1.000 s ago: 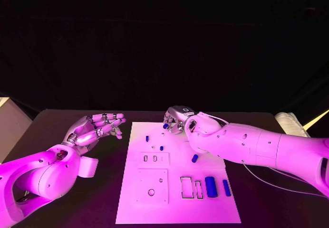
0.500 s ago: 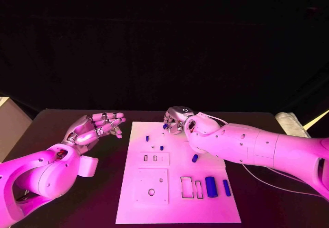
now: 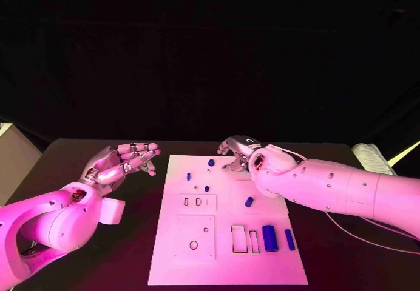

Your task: Assemble the parts on the task board

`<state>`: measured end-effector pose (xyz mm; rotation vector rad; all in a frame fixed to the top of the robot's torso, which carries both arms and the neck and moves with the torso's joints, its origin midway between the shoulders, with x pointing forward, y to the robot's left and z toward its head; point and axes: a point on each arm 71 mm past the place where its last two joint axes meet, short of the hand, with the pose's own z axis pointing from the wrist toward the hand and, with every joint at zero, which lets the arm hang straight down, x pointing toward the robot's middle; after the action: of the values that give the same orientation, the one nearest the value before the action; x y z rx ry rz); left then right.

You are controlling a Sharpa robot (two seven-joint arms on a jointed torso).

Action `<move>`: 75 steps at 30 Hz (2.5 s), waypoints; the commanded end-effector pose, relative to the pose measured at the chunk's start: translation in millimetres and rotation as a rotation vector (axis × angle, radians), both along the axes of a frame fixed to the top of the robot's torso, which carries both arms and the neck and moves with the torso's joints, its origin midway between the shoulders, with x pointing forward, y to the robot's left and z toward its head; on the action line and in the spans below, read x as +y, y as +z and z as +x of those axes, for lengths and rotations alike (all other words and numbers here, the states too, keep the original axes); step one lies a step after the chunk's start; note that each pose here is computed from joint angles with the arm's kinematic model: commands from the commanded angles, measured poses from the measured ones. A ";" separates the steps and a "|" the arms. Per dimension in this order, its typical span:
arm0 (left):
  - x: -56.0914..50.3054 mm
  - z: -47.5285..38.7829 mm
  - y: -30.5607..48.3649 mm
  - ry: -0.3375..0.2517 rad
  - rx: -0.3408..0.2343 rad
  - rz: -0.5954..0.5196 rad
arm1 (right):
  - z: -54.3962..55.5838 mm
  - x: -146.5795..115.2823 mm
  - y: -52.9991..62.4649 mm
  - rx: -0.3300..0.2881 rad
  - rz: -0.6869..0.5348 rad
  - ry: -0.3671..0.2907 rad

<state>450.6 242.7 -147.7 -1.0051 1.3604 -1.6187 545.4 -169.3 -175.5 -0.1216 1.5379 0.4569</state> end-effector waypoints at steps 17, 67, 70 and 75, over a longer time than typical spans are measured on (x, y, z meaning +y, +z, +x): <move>-0.3 4.5 -0.5 -0.015 -0.001 -0.008 | -17.3 -94.7 12.5 0.183 0.096 -0.167; 0.2 7.1 -2.6 -0.020 0.010 -0.004 | -5.5 -82.0 -2.2 0.189 0.100 -0.200; 0.2 7.0 -2.7 -0.021 0.011 -0.004 | -7.8 -76.9 -0.2 0.151 0.091 -0.181; 0.0 7.0 -2.7 -0.023 0.012 -0.004 | -11.5 -69.0 3.3 0.092 0.077 -0.159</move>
<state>458.1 245.3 -151.6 -1.0144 1.3748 -1.6089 535.0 -241.8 -177.7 0.1427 1.6784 0.4157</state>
